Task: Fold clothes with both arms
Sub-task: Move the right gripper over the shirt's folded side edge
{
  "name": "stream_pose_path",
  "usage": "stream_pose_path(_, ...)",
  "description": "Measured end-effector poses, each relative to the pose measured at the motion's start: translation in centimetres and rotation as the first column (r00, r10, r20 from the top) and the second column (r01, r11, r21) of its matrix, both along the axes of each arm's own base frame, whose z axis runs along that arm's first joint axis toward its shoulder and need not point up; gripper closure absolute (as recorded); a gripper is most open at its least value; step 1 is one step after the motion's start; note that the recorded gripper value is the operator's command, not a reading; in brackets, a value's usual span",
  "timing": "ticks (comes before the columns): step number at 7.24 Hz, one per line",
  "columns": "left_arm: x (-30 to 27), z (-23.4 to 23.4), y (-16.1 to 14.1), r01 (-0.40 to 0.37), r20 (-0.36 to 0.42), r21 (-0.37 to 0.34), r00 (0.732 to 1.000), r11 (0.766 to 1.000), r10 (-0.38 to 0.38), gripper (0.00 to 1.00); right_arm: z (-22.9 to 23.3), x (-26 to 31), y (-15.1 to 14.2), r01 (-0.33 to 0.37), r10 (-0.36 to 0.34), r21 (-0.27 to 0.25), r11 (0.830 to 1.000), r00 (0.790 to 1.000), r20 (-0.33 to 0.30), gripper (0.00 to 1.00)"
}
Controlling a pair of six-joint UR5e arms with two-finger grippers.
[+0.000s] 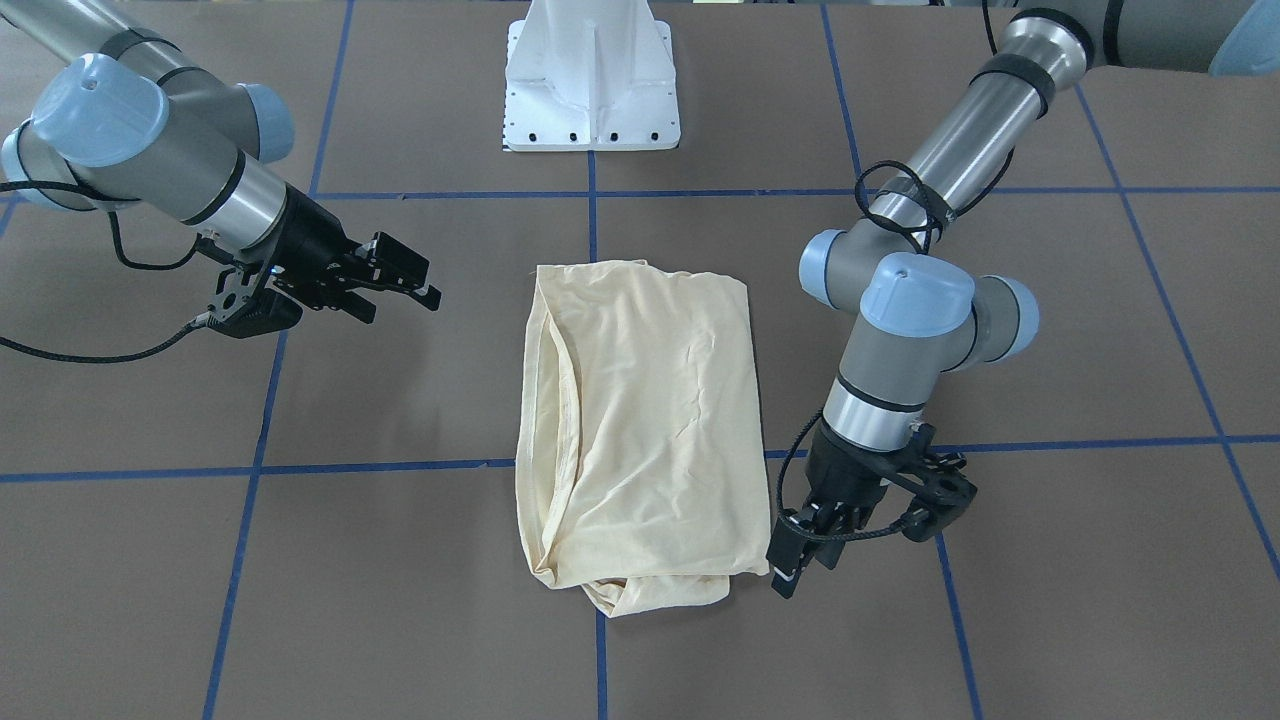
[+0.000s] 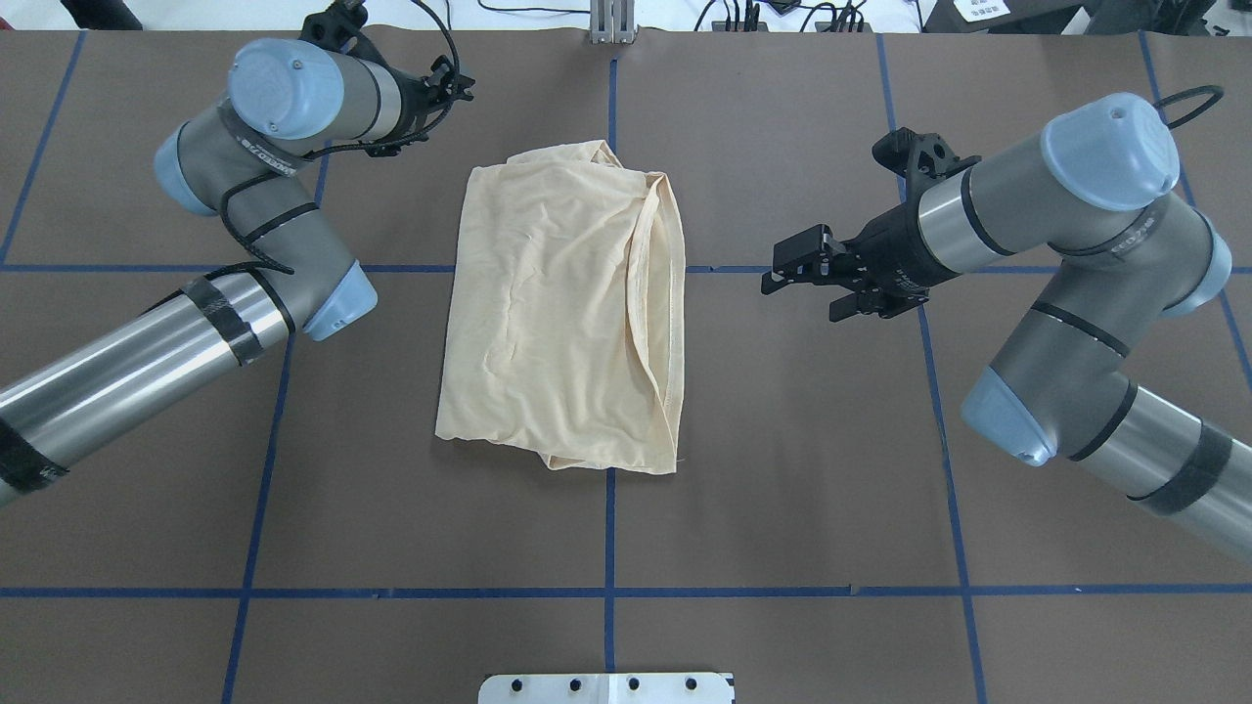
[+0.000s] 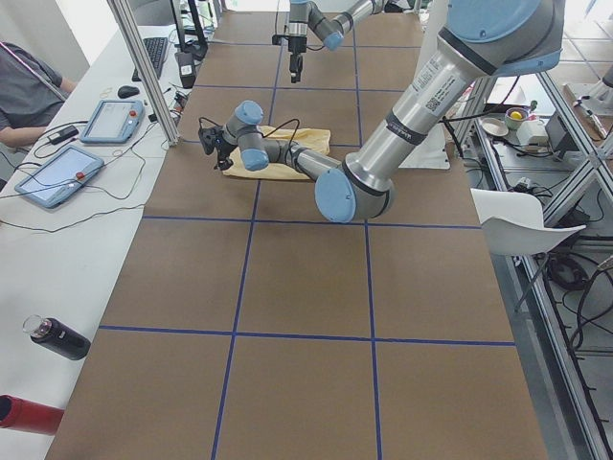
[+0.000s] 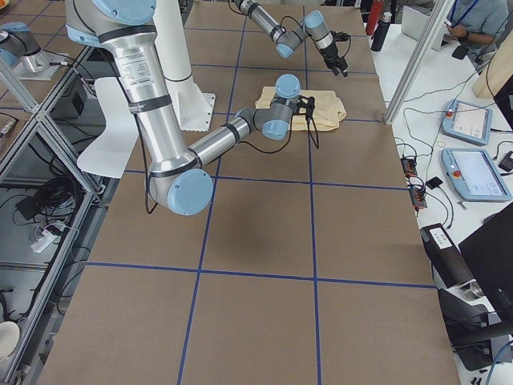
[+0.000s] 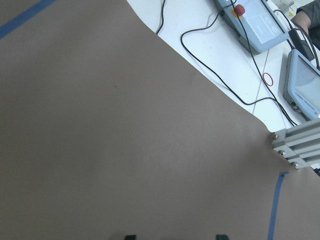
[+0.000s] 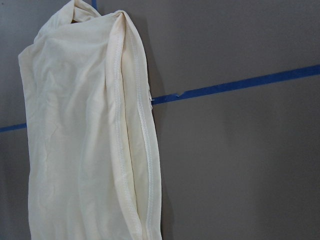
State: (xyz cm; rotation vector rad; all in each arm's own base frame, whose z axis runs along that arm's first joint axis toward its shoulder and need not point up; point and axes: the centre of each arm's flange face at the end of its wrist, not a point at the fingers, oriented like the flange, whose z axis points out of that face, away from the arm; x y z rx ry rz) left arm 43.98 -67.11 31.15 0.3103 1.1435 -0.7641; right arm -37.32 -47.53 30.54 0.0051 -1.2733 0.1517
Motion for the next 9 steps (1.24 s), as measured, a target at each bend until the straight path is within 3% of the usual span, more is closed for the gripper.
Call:
stream_pose_path(2,-3.4,0.7,3.1,-0.079,-0.035,0.03,0.996,0.996,0.08,0.0,-2.0,-3.7,0.6,-0.025,0.029,0.094,0.995,0.998,-0.046,0.0)
stream_pose_path(3,-4.7,0.5,4.7,-0.105,-0.045,0.057,0.993,0.993,0.107,0.0,-4.1,-6.3,0.8,-0.014,0.032,0.159,0.987,0.993,-0.111,0.0)
stream_pose_path(4,-5.4,0.2,5.8,-0.125,-0.055,0.073,0.99,0.989,0.129,0.0,-6.6,-9.2,1.3,0.008,0.036,0.226,0.974,0.981,-0.19,0.0)
stream_pose_path(6,-6.2,0.1,7.1,-0.145,-0.068,0.085,0.986,0.986,0.151,0.0,-9.4,-15.1,2.9,0.049,0.078,0.344,0.938,0.935,-0.346,0.0)
stream_pose_path(8,-6.4,0.6,7.6,-0.158,-0.069,0.082,0.984,0.984,0.164,0.0,-10.4,-20.6,1.6,0.067,0.111,0.376,0.924,0.894,-0.433,0.01)
stream_pose_path(9,-6.3,0.7,7.7,-0.16,-0.069,0.082,0.984,0.984,0.166,0.0,-10.0,-22.1,1.0,0.081,0.114,0.38,0.921,0.878,-0.464,0.08)
